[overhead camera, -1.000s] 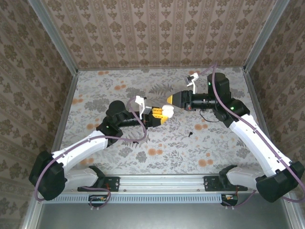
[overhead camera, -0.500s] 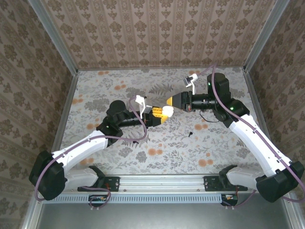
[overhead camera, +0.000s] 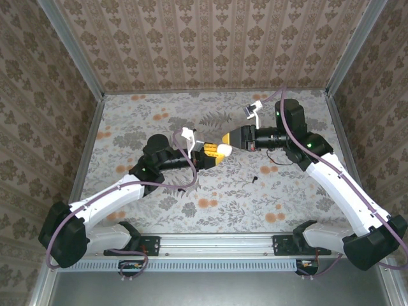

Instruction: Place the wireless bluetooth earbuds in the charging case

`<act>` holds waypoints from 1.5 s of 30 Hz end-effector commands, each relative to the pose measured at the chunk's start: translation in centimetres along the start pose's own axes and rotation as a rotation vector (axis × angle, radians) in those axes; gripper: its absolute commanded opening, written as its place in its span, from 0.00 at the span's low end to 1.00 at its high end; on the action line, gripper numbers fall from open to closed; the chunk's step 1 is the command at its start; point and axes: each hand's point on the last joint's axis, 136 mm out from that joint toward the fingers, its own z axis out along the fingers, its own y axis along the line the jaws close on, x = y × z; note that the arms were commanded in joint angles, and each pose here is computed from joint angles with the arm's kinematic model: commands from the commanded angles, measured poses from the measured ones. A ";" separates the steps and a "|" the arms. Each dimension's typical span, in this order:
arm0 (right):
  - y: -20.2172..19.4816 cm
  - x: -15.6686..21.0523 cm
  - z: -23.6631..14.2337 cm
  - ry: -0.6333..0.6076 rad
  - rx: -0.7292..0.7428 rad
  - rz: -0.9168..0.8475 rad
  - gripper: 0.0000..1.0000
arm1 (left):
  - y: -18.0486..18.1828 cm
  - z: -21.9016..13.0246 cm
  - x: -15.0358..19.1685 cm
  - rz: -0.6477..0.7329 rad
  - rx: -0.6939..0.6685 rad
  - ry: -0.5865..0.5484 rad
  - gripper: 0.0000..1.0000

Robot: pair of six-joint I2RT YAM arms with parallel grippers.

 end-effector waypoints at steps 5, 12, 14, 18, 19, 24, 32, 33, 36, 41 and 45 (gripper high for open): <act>-2.6 4.1 0.7 0.085 0.089 0.036 0.30 | 0.5 -0.6 -3.9 -0.016 -0.057 -0.114 0.00; -4.8 5.5 1.1 0.102 0.177 0.014 0.27 | 1.0 -0.6 -4.0 -0.027 -0.079 -0.117 0.00; -4.8 5.2 0.9 0.088 0.189 -0.008 0.29 | 1.8 -0.7 -4.0 -0.031 -0.113 -0.115 0.00; -4.8 3.9 0.0 0.020 0.242 -0.070 0.37 | 3.1 -0.9 -3.2 -0.044 -0.179 -0.092 0.00; -4.9 3.4 -0.5 -0.010 0.265 -0.089 0.42 | 3.4 -1.1 -2.8 -0.049 -0.200 -0.083 0.00; -5.6 1.6 -3.3 -0.152 0.382 -0.160 0.53 | 5.4 -2.4 -0.8 -0.075 -0.310 -0.025 0.00; -8.3 1.8 -4.8 -0.223 0.482 -0.158 0.58 | 9.6 -6.9 3.2 -0.192 -0.532 0.104 0.00; -8.7 2.0 -4.7 -0.218 0.486 -0.148 0.58 | 10.2 -7.7 3.8 -0.216 -0.566 0.118 0.00; -9.8 2.4 -4.2 -0.202 0.496 -0.123 0.59 | 12.1 -10.2 5.5 -0.290 -0.662 0.145 0.00; -11.2 2.4 -3.5 -0.182 0.517 -0.108 0.59 | 15.2 -14.4 9.0 -0.460 -0.805 0.155 0.00; -11.9 2.1 -3.0 -0.169 0.525 -0.096 0.60 | 16.8 -16.2 11.8 -0.591 -0.849 0.173 0.00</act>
